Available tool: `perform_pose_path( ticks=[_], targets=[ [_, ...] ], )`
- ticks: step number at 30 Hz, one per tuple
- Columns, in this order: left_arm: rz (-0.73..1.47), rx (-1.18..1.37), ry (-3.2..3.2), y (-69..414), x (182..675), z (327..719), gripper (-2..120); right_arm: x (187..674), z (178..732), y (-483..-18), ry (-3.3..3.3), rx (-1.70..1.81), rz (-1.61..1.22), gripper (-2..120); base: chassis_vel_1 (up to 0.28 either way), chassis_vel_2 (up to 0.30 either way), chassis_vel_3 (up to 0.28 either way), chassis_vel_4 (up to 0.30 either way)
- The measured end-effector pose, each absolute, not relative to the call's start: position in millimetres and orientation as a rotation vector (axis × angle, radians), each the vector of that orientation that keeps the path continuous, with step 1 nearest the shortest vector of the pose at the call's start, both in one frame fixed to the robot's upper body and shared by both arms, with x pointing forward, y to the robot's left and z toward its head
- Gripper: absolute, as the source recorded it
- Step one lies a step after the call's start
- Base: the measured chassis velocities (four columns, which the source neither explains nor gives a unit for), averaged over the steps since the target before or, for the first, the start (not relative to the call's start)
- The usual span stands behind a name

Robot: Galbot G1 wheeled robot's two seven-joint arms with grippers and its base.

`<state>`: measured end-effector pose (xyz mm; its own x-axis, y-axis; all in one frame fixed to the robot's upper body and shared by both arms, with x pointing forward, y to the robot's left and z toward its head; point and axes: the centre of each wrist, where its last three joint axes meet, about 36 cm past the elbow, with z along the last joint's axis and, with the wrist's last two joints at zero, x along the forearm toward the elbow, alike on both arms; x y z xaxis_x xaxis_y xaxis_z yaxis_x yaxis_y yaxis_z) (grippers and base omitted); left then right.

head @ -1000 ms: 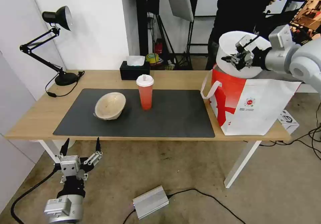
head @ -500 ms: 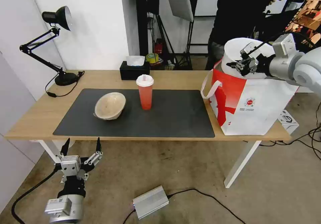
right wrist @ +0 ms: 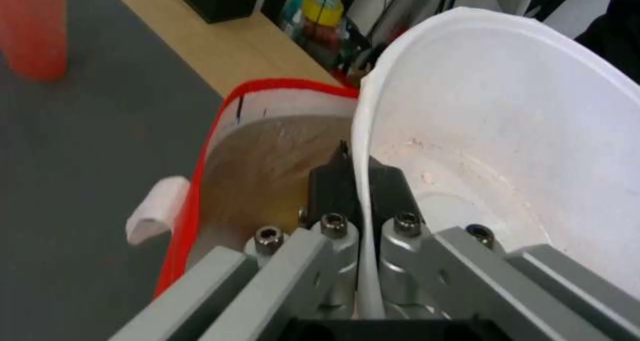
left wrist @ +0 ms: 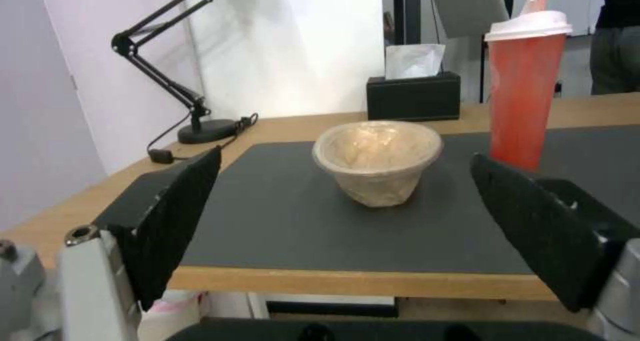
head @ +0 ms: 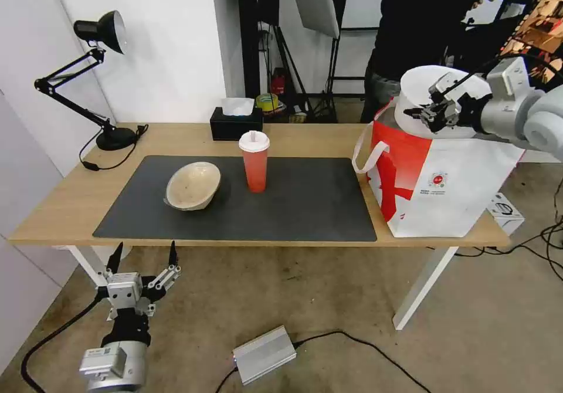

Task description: Pick up the trash from the table and place it into the takeout bag.

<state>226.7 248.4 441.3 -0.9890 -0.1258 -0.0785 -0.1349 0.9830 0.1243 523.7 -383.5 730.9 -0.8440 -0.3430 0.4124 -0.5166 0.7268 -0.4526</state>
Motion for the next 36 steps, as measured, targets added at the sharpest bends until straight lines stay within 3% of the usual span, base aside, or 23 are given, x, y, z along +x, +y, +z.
perform_pose_path(
  ticks=[36],
  targets=[
    [0.193,-0.196,3.056,246.7,226.7,442.3,100,512.6,712.3,-384.9,-2.617,0.677,0.799,0,0.000,0.000,0.000,0.000]
  ],
)
